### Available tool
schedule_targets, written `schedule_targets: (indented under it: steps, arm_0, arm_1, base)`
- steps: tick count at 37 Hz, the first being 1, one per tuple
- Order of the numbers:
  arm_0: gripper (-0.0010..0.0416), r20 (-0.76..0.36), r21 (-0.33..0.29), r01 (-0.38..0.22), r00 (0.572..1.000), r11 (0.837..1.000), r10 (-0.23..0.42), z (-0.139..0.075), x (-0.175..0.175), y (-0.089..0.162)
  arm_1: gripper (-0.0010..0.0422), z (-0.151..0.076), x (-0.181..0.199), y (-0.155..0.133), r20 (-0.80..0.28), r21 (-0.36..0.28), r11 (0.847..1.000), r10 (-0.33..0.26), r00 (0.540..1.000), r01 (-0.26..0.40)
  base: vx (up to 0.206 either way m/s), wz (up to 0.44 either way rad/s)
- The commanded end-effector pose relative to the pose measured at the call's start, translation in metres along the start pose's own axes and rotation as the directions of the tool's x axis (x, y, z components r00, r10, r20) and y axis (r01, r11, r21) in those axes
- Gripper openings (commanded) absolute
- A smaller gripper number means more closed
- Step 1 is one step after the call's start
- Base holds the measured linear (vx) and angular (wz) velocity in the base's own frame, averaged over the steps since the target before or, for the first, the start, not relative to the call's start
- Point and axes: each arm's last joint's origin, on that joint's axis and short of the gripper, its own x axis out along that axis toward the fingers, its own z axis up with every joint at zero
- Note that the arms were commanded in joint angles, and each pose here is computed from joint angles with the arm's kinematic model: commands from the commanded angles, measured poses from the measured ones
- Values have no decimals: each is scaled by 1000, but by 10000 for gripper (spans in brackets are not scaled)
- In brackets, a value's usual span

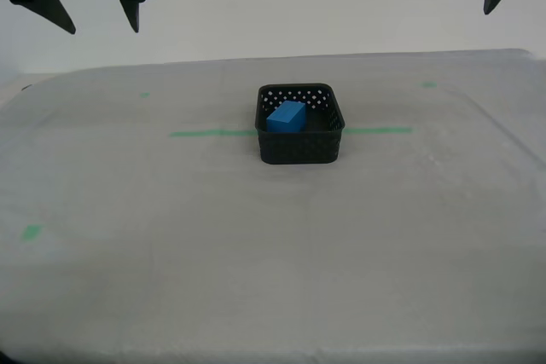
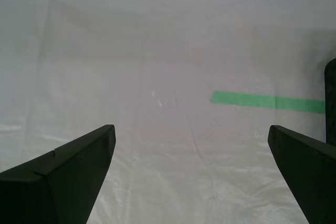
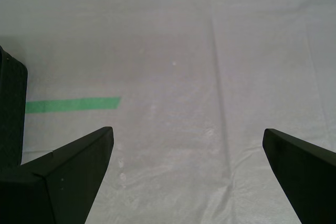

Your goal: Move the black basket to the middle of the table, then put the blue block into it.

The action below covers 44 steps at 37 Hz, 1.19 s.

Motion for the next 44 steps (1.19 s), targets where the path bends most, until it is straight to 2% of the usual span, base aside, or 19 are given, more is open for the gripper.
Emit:
schedule_targets:
  steps: [1, 5, 10, 44]
  arm_0:
    - [399, 1, 1, 2, 1000, 1000, -2, 0, 0, 0]
    - [399, 2, 1, 2, 1000, 1000, -2, 0, 0, 0]
    - [399, 2, 1, 2, 1000, 1000, -2, 0, 0, 0]
    - [399, 1, 1, 2, 1000, 1000, -2, 0, 0, 0]
  arm_1:
    - [400, 3, -2, 0, 21, 29, 1000, -10, 1000, 9]
    - [400, 3, -3, -1, 17, 34, 999, -25, 1000, 25]
    - [400, 2, -3, -3, -8, 35, 994, -101, 995, 101]
    - [400, 2, -3, -3, -8, 34, 994, -101, 995, 101]
  base:
    - [0, 0]
    - [0, 0]
    - [0, 0]
    - [0, 0]
